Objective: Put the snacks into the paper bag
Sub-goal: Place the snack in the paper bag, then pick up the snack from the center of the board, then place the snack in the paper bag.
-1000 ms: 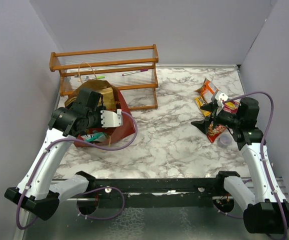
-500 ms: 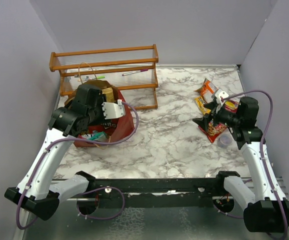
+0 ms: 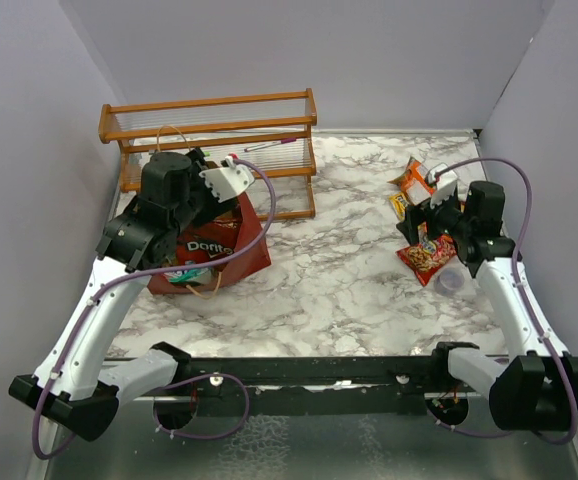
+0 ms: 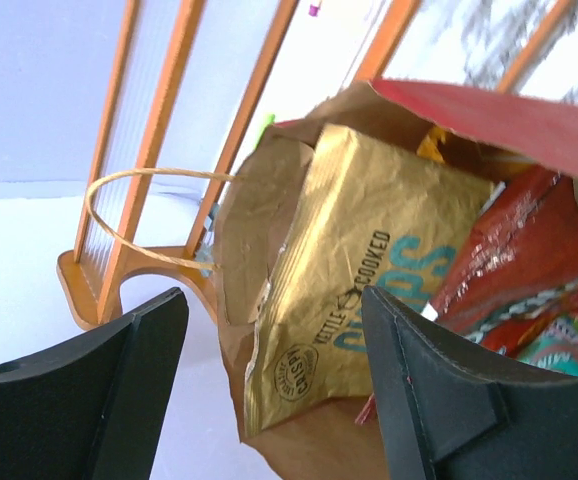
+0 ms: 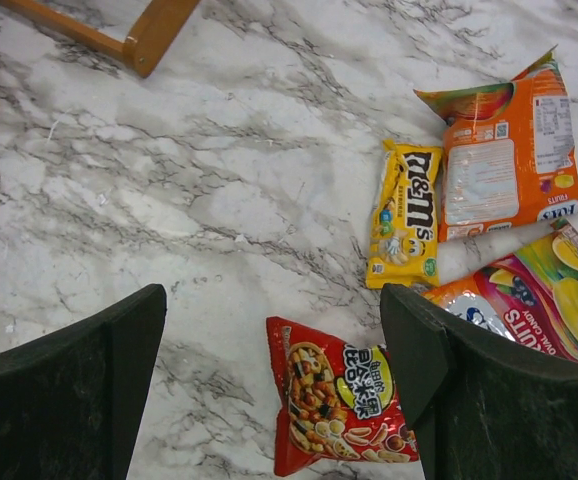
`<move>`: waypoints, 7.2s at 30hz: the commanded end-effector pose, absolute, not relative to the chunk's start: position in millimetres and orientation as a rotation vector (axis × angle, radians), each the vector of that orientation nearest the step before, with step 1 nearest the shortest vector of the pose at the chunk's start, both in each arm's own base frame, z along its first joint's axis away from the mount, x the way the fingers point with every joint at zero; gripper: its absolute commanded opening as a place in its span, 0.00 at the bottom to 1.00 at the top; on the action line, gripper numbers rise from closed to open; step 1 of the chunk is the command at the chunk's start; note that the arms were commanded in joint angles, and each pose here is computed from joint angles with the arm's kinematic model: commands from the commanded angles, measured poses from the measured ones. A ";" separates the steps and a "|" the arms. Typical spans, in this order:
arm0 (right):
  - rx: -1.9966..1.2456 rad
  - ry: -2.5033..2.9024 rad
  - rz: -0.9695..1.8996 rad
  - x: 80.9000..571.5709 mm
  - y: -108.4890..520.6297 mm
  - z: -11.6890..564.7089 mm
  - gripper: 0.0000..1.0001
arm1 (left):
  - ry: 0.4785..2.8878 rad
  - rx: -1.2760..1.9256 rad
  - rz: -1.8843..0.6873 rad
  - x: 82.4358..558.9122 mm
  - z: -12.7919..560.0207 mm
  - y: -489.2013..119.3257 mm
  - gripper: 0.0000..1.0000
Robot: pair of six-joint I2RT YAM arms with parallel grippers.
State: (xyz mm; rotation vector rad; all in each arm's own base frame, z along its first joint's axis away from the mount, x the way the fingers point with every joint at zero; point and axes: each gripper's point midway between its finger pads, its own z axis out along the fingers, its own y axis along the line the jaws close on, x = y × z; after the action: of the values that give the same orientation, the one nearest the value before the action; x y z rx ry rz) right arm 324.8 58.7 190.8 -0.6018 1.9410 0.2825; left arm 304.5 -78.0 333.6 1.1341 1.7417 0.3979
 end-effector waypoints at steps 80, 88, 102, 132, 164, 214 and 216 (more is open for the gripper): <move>-0.825 1.825 0.587 401.6 115.9 278.0 0.01 | 1.450 1.102 -0.130 287.8 392.8 -163.3 0.77; -0.969 1.682 0.868 332.7 157.8 302.7 0.01 | 1.341 1.265 -0.304 269.3 393.6 -195.1 0.72; -1.331 1.476 1.095 226.6 228.5 303.4 0.01 | 1.099 1.585 -0.514 229.9 372.1 -230.2 0.68; -1.441 1.384 1.203 168.1 235.8 292.0 0.01 | 0.910 1.814 -0.899 181.8 316.8 -293.8 0.71; -1.415 1.409 1.132 171.8 232.0 283.1 0.04 | 0.875 1.808 -0.953 167.3 308.6 -296.9 0.02; -0.994 1.740 0.198 292.9 140.8 190.8 0.88 | 1.482 1.041 0.035 274.0 422.9 -117.8 0.00; -0.981 1.743 0.177 294.7 137.4 191.1 0.88 | 1.516 1.008 0.115 274.7 421.6 -100.4 0.00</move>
State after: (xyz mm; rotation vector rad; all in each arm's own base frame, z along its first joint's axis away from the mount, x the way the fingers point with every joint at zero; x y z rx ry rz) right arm 279.0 153.0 178.1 -1.0730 1.7635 0.2966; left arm 270.6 -143.5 392.0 1.1480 1.5106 -0.1171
